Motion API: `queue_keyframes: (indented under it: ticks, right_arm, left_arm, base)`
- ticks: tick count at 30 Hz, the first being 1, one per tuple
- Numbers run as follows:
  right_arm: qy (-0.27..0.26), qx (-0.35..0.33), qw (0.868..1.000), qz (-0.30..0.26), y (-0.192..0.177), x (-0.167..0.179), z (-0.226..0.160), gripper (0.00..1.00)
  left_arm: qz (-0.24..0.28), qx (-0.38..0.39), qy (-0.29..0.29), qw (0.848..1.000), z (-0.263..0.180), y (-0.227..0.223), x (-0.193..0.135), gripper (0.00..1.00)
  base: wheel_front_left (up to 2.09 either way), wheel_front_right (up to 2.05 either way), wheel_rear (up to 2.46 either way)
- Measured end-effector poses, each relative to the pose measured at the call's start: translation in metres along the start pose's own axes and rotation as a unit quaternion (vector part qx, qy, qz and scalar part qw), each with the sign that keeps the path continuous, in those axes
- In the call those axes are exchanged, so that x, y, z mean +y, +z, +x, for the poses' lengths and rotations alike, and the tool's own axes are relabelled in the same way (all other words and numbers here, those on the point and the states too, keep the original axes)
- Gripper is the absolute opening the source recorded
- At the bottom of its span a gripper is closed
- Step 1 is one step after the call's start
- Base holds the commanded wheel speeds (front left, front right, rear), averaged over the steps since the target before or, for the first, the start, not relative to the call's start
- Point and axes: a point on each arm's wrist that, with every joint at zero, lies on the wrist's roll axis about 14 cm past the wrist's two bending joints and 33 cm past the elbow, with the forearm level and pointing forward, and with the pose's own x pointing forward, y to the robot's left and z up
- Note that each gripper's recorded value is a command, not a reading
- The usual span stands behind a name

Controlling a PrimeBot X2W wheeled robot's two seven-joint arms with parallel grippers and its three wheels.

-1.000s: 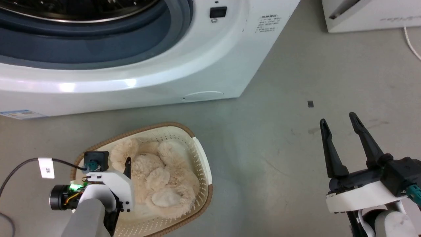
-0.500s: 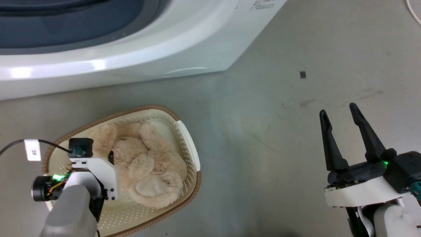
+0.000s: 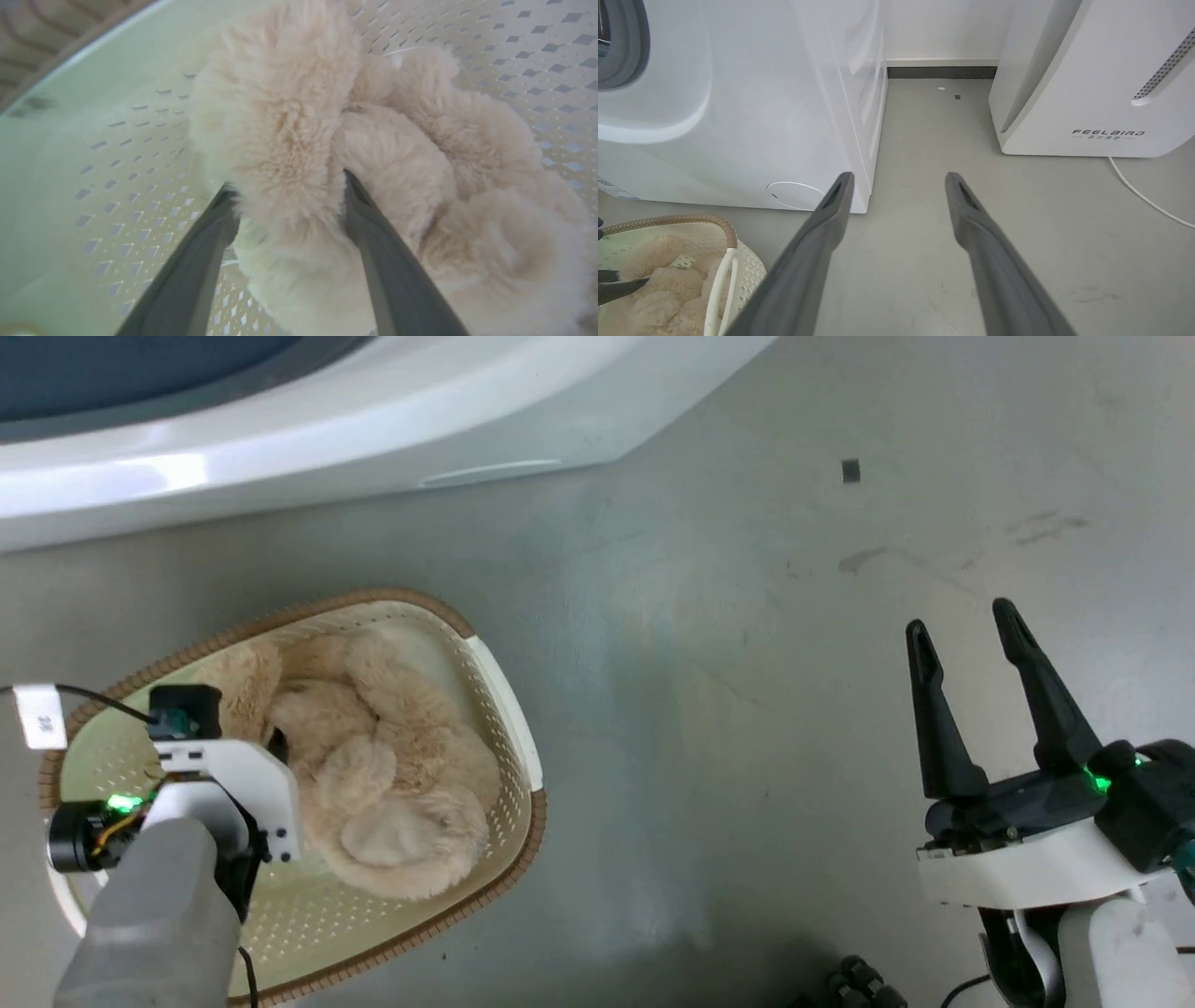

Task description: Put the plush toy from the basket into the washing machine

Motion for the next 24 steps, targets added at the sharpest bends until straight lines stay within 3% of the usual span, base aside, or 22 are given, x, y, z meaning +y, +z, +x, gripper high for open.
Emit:
queue_keyframes:
  ticks: [8, 9, 10, 24]
  right_arm:
    - [-0.002, 0.013, 1.000, -0.002, -0.017, -0.002, 0.007, 1.00]
    - [-0.003, 0.014, 1.000, -0.003, -0.018, -0.003, 0.008, 1.00]
    - [-0.003, 0.015, 1.000, -0.003, -0.020, -0.003, 0.009, 1.00]
    - [0.000, -0.009, 1.000, 0.003, -0.002, -0.001, 0.008, 1.00]
  left_arm:
    - [-0.005, 0.029, -0.017, 0.999, 0.023, -0.013, -0.008, 1.00]
    - [-0.008, 0.034, -0.021, 0.999, 0.025, -0.015, -0.009, 0.33]
    - [-0.009, 0.038, -0.024, 0.999, 0.028, -0.017, -0.011, 0.00]
    - [-0.007, 0.018, -0.028, 0.999, 0.012, -0.010, -0.014, 0.00]
  base:
    - [0.00, 0.00, 0.00]
    - [0.00, 0.00, 0.00]
    - [0.00, 0.00, 0.00]
    - [0.00, 0.00, 0.00]
